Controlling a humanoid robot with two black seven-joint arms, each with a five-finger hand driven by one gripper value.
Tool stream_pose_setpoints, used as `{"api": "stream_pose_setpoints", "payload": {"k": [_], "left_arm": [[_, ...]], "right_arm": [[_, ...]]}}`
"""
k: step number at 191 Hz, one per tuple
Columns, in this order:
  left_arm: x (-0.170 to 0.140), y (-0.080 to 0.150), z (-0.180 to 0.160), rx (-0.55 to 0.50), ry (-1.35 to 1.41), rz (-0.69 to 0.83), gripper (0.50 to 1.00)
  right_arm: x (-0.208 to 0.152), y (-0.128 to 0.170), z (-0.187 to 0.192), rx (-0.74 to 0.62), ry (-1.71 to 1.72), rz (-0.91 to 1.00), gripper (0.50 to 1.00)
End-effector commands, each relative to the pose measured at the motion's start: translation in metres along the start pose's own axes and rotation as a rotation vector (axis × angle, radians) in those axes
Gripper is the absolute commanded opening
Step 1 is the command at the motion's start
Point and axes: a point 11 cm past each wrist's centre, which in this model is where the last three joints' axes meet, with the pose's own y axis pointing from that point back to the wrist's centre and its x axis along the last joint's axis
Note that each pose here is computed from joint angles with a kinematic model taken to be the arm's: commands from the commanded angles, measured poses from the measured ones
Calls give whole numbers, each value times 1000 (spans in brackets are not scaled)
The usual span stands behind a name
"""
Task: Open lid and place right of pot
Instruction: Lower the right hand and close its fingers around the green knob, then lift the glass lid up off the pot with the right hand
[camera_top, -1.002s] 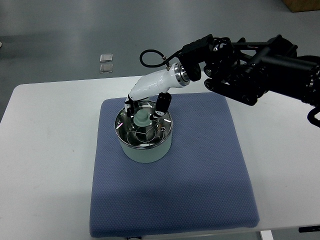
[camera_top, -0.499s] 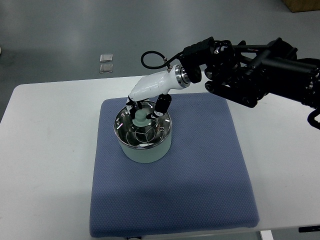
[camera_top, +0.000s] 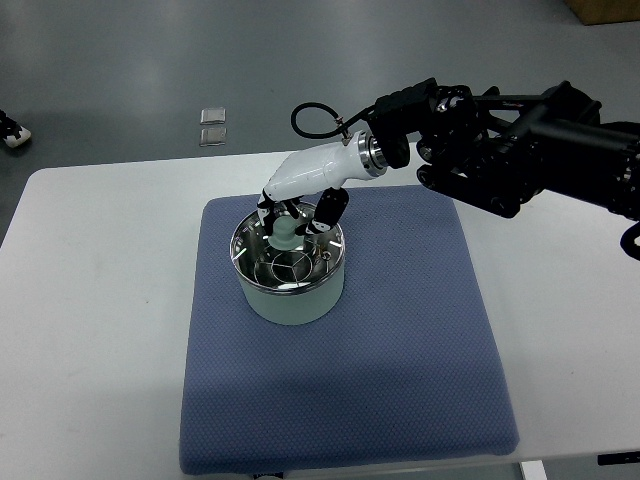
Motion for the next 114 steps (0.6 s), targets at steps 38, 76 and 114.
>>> {"api": "stream_pose_setpoints", "payload": {"k": [38,76,114], "left_arm": [[1,0,0,0,-1,2,1000],[1,0,0,0,-1,2,1000],[1,0,0,0,-1,2,1000]], "right_arm": [[4,8,6,-12,-25,30,500],[4,10,7,-15,-28,30,500],[17,14,7,-11,-47,59,500]]}}
